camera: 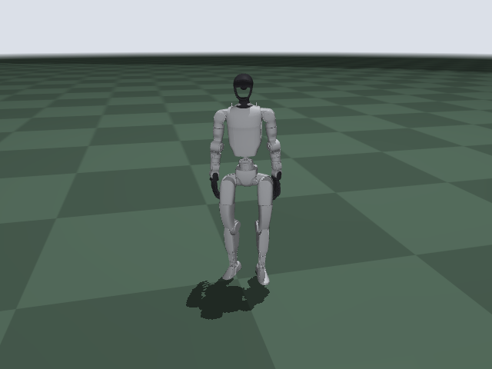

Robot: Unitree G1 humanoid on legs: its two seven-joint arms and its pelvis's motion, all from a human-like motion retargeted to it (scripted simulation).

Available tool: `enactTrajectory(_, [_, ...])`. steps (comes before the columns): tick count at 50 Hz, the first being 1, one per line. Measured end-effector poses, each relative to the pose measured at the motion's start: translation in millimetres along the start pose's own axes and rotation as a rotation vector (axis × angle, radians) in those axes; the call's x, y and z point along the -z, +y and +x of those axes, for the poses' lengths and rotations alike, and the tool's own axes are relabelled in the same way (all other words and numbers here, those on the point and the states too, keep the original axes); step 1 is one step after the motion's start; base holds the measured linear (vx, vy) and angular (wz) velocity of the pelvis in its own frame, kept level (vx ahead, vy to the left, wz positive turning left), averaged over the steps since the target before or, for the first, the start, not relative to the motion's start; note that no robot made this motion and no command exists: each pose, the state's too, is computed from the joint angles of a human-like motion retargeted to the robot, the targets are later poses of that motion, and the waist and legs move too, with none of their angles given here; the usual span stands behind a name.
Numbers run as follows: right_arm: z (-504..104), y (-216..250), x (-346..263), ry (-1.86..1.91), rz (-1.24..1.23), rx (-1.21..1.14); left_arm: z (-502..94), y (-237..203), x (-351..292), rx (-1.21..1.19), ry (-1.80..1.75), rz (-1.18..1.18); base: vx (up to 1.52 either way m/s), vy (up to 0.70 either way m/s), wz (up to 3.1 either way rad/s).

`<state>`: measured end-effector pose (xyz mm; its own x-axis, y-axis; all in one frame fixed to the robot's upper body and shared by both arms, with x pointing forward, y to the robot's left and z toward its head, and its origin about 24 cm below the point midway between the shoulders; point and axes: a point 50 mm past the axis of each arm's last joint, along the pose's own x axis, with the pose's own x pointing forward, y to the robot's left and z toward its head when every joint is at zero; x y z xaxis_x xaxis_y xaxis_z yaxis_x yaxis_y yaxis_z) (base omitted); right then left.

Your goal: Upper body actions

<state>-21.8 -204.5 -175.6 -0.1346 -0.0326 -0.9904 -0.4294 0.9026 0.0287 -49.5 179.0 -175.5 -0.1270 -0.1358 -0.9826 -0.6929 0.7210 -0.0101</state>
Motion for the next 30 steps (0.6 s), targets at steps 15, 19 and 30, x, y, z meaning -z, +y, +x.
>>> enactTrajectory(15, [0.0,-0.2,0.5,-0.002,0.000,0.002,0.0,0.8,1.0,0.001,0.003,-0.002,0.00,0.00,0.00])
enactTrajectory(19, [0.0,-0.1,0.8,-0.002,-0.001,0.002,0.0,0.8,1.1,0.001,0.004,-0.001,0.00,0.00,0.00])
enactTrajectory(30, [0.0,0.2,0.9,-0.001,-0.002,0.001,0.1,0.6,1.3,0.003,0.004,-0.001,0.00,0.00,0.00])
